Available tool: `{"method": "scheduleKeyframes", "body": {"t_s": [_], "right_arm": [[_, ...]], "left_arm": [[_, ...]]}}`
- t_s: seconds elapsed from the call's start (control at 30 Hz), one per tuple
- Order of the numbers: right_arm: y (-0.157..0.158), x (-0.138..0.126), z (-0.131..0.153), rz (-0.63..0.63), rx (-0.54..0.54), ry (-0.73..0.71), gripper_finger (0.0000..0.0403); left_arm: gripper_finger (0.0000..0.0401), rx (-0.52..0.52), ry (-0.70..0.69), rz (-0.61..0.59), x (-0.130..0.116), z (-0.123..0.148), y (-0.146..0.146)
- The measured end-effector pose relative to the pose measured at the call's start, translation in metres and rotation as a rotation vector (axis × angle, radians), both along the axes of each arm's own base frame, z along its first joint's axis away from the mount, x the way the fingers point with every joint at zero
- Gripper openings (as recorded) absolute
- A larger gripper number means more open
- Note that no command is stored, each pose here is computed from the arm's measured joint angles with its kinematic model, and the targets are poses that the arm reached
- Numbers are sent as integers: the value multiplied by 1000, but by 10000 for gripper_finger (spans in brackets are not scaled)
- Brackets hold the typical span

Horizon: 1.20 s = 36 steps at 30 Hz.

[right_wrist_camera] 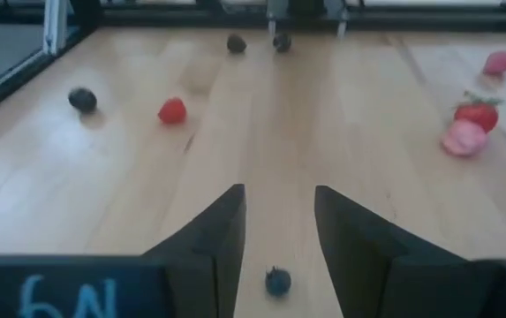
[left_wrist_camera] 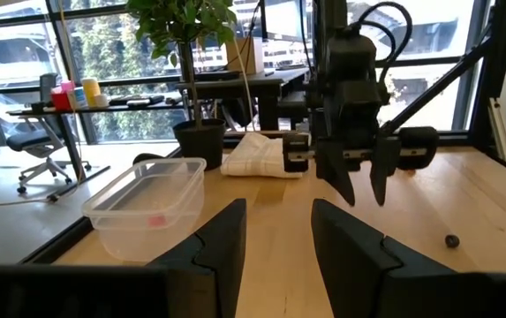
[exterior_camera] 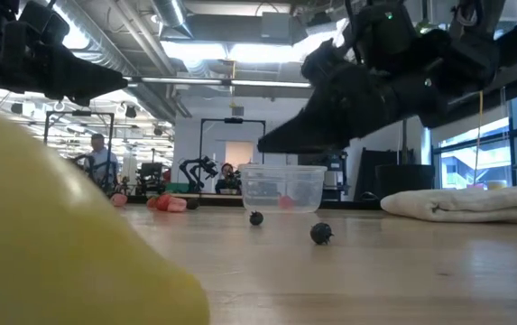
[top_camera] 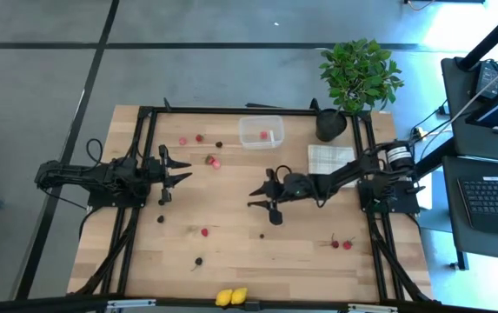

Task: Pick and placing Produce into tupperware
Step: Put the top blueberry into the transparent container

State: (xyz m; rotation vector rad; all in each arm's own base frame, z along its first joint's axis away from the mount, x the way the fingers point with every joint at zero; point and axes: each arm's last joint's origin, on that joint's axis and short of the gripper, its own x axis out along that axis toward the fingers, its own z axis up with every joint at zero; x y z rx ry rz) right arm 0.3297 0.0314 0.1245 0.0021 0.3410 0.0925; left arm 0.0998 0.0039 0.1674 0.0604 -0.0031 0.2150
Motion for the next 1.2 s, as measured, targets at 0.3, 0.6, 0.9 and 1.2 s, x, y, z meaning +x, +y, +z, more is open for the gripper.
{"method": "scheduleKeyframes", "body": {"t_s": [0.3, 0.6, 0.9, 1.2], "right_arm": [[0, 6, -25, -24, -5, -35, 140], [0, 14, -36, -36, -9, 6, 140], [-7, 26, -37, -66, 3, 104, 140], [-7, 25, -38, -64, 3, 125, 140]], "left_arm": [[124, 0, 2, 0, 0, 0, 0], [124, 0, 2, 0, 0, 0, 0], [124, 0, 2, 0, 0, 0, 0], [124, 0, 2, 0, 0, 0, 0]]}}
